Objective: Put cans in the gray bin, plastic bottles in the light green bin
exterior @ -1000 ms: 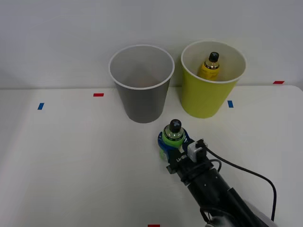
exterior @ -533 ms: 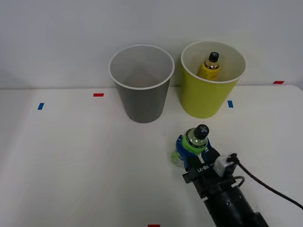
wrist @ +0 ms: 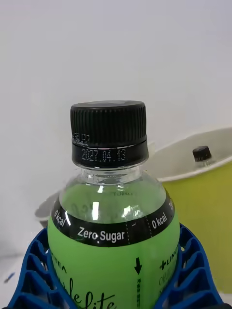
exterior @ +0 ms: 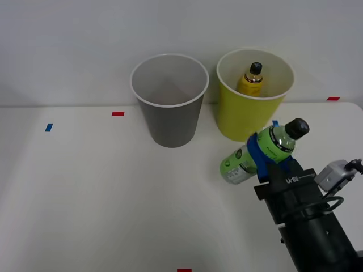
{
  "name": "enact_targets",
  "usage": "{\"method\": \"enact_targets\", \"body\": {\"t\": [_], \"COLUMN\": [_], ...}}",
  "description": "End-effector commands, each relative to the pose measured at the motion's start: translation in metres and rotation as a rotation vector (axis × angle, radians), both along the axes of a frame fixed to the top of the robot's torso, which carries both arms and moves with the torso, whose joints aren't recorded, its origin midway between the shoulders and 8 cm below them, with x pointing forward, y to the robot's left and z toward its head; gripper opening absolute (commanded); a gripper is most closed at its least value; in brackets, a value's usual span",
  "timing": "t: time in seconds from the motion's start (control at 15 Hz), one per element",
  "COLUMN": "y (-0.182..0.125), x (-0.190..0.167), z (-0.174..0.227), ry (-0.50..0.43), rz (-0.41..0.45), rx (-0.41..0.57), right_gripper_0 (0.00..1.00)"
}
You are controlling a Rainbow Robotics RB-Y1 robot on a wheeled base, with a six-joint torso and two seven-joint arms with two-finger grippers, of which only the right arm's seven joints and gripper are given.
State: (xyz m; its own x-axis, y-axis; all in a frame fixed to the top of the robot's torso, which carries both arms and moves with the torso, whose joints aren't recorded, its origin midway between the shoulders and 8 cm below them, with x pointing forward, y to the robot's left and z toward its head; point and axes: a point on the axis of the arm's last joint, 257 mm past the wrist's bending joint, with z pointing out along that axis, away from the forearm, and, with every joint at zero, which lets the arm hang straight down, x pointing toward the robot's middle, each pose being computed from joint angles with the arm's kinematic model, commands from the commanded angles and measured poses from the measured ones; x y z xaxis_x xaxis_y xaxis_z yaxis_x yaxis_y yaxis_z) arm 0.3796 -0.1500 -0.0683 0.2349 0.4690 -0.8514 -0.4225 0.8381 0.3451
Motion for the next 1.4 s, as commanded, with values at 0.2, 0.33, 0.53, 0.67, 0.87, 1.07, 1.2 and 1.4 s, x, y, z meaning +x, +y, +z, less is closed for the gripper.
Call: {"method": "enact_targets", "body": {"t": [0.2,0.33,0.53,0.67,0.87,1.07,1.2,1.4], "y": [-0.015,-0.015,-0.02,-0.026,-0.034,-0.04,-0.044,-0.044], "x": [0.028,0.043,0.067,0.091,0.138,0.176,0.199,0.212], "z": [0.065,0.087,0.125,0.131,0.13,0.127,0.117,0.11], "ry": [-0.11,-0.116,-0.124,-0.117,-0.111,-0.098,-0.075,-0.061], "rz": [0.021,0.052,0.092,0.076,0.024,-0.023,-0.055,-0.074], "rx": [0.135,0.156,0.167,0.146,0.137,0.098,0.056,0.02], "right_gripper_0": [0.0,0.0,0.0,0.0,0.0,0.0,0.0,0.0]}}
